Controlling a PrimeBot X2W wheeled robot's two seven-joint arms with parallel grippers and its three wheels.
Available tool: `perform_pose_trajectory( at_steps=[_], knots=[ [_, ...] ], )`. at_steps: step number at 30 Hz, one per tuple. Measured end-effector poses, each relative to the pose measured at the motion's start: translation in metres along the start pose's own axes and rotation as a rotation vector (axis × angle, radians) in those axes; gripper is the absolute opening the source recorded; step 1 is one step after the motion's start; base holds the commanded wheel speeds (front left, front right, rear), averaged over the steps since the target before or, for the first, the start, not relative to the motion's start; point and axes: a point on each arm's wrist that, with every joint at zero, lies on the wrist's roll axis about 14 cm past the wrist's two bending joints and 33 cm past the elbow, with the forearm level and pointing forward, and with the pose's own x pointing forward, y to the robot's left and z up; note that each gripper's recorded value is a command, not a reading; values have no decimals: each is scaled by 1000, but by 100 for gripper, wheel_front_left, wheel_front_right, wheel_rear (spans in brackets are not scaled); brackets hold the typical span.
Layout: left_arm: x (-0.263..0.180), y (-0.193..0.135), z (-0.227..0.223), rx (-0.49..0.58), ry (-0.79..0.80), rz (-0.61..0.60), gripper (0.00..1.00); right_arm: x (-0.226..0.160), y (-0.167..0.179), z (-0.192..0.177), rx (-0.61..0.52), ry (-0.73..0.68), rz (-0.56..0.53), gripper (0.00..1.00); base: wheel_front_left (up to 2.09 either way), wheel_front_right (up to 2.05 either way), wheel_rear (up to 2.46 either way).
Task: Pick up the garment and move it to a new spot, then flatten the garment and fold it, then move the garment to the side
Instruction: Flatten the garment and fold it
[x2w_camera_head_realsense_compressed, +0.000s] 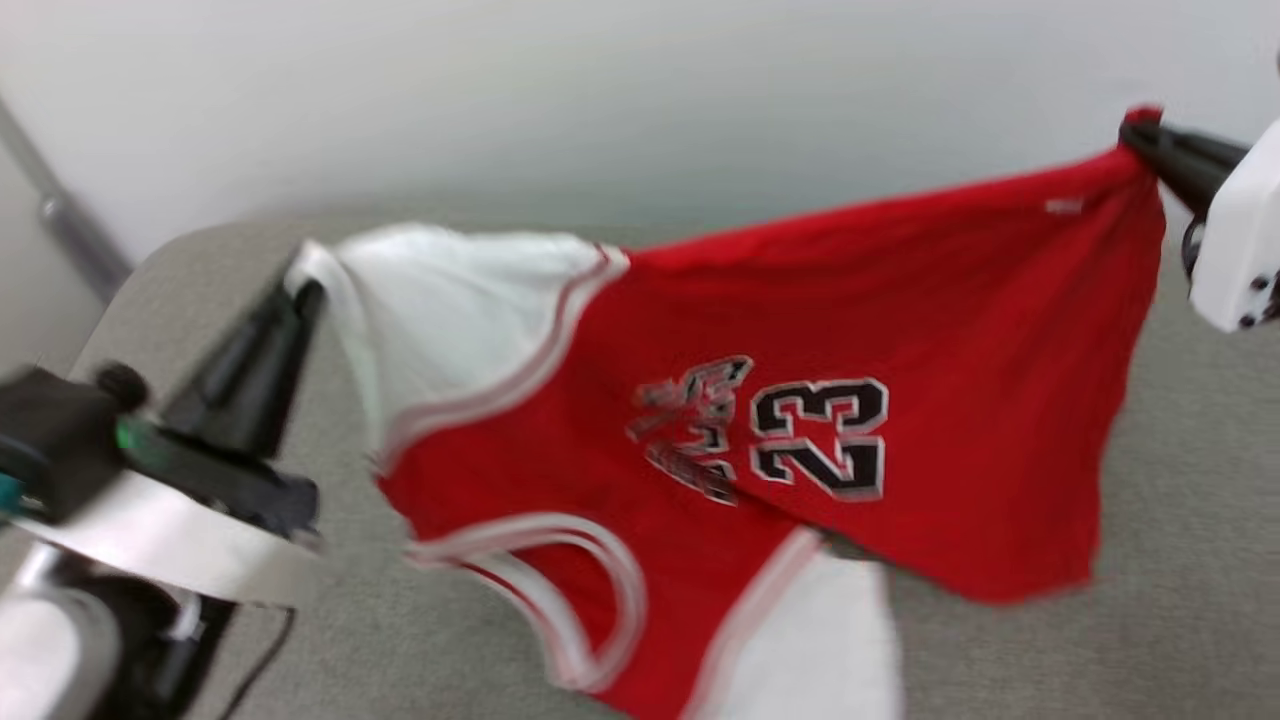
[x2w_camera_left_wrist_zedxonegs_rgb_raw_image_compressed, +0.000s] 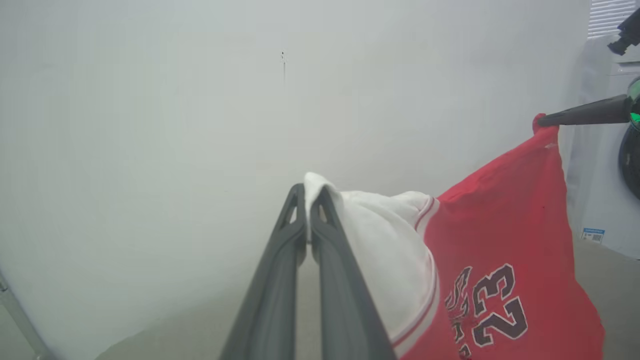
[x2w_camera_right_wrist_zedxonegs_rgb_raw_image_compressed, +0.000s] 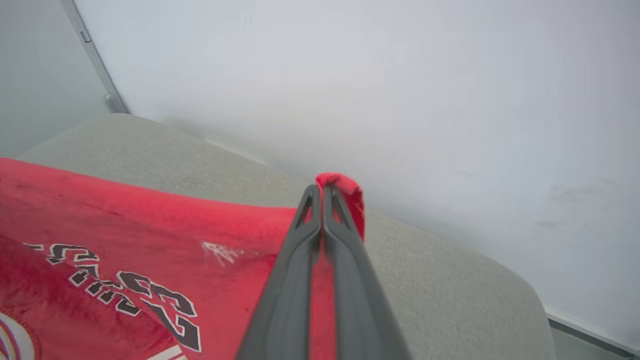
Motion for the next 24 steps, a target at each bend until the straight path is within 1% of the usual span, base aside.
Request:
perform_pose_trajectory(
  at_steps=[5, 10, 14, 18, 21, 24],
  knots=[
    [24, 2, 66, 51, -192, -31, 0, -40, -10, 55, -18, -175, -40, 0, 0, 0, 0],
    [41, 0, 122, 111, -352, -64, 0, -76, -15, 95, -36, -311, -74, 0, 0, 0, 0],
    [49, -1, 159, 134, -464, -69, 0, -96, -15, 111, -50, -377, -90, 0, 0, 0, 0],
    [57, -1, 183, 159, -530, -70, 0, -109, -16, 119, -56, -420, -106, 0, 0, 0, 0],
    [64, 0, 194, 169, -560, -70, 0, -113, -16, 121, -55, -439, -110, 0, 0, 0, 0],
    [81, 3, 202, 185, -584, -74, 0, -109, -19, 122, -57, -451, -117, 0, 0, 0, 0]
  ],
)
